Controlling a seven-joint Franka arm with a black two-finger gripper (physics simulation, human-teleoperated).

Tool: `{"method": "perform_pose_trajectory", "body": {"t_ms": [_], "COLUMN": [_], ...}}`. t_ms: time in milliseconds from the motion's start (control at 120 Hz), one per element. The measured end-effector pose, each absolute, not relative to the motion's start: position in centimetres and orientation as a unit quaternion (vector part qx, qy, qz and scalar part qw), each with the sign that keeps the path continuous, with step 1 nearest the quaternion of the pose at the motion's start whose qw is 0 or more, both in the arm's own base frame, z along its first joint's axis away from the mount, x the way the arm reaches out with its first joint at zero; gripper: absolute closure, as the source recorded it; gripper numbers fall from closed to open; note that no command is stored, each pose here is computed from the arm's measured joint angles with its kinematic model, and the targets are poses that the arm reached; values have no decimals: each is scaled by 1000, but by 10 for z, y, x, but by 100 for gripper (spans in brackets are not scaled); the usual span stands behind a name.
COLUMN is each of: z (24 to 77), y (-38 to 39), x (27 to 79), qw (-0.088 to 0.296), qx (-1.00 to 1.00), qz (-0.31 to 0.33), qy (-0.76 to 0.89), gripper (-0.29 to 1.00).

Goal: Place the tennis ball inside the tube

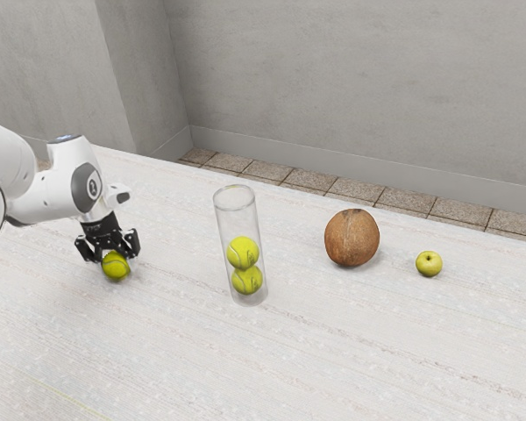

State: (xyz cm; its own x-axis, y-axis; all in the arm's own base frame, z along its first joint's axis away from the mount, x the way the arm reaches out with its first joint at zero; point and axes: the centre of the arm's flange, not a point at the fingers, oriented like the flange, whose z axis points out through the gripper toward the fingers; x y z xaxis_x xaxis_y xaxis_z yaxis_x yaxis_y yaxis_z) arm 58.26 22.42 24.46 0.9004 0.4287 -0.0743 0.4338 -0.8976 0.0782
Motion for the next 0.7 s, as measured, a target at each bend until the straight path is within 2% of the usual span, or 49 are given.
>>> {"method": "perform_pose_trajectory", "body": {"t_ms": [158,450,550,700], "z": [314,521,545,542], "y": [205,99,48,-4], "x": [589,630,635,644], "qw": [46,-5,-11,-16], "qx": [980,993,995,995], "qz": [0,39,20,-10], "qy": [193,107,93,95], "gripper": [36,36,35,35]}}
